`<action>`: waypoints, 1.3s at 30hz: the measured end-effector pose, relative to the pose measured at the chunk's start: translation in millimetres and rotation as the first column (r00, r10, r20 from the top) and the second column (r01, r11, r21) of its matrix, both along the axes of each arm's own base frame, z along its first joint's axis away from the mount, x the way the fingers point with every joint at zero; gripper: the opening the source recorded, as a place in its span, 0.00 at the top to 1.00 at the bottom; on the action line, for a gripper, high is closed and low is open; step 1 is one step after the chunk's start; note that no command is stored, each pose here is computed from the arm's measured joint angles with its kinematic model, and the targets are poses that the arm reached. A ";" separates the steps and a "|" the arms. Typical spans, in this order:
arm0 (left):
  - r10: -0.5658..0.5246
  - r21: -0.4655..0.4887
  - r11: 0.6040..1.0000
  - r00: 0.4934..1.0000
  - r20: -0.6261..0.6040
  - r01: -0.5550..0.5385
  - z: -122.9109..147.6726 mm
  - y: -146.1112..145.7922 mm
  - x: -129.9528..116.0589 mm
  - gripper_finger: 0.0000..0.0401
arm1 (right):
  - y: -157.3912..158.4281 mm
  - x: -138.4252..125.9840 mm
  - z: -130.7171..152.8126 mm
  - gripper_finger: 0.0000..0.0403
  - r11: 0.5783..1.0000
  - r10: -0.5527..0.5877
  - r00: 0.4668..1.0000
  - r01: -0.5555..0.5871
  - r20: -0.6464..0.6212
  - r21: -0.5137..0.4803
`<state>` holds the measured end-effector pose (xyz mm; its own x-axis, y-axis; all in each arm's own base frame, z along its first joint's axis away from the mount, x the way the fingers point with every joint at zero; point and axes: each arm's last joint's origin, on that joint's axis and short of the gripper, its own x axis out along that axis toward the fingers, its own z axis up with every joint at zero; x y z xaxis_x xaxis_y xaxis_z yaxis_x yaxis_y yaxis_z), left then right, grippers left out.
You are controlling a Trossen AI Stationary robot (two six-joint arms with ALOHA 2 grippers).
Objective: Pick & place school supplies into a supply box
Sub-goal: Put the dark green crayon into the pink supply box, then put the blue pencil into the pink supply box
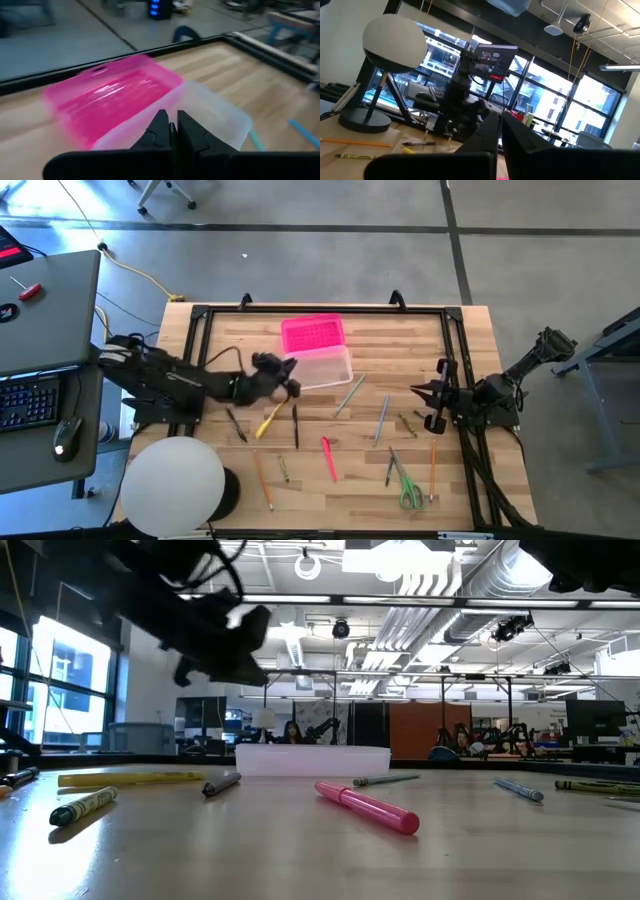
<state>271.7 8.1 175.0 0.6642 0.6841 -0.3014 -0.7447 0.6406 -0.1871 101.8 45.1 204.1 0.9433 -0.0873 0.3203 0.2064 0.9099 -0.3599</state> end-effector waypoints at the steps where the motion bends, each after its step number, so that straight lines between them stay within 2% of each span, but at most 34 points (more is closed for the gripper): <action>1: -0.023 0.004 1.000 1.000 -0.017 0.023 -0.9 6.5 5.4 0.92 | -0.1 -0.1 0.4 1.00 1.000 0.000 1.000 0.000 0.004 0.002; 6: -0.137 -0.020 0.991 0.987 -0.081 0.136 -4.5 39.8 42.0 0.89 | -2.3 -2.1 4.9 1.00 0.999 -0.039 0.998 0.038 0.042 0.025; 10: -0.225 -0.054 0.974 0.964 -0.141 0.219 -21.5 57.1 73.2 0.84 | -4.3 -3.1 6.7 1.00 0.995 -0.095 0.994 0.094 0.047 0.030; 14: -0.217 -0.093 0.975 0.961 -0.173 0.204 -37.4 71.2 96.2 0.83 | -3.5 -2.4 5.3 1.00 0.997 -0.081 0.996 0.080 0.036 0.021; 18: -0.211 -0.142 0.973 0.955 -0.210 0.184 -49.3 78.7 108.7 0.84 | -3.2 -2.1 4.6 1.00 0.997 -0.078 0.997 0.077 0.030 0.014; 32: -0.228 -0.148 0.969 0.948 -0.223 0.198 -42.2 78.6 116.6 0.68 | -2.9 -1.9 4.1 1.00 0.997 -0.071 0.997 0.071 0.027 0.008; 34: -0.250 -0.141 0.964 0.944 -0.213 0.223 -33.4 77.6 115.5 0.68 | -2.9 -1.9 4.1 1.00 0.998 -0.068 0.997 0.067 0.028 0.017; 39: -0.330 -0.081 0.944 0.926 -0.181 0.321 10.5 74.2 106.7 0.67 | -2.9 -1.9 4.1 1.00 0.998 -0.061 0.998 0.060 0.030 0.035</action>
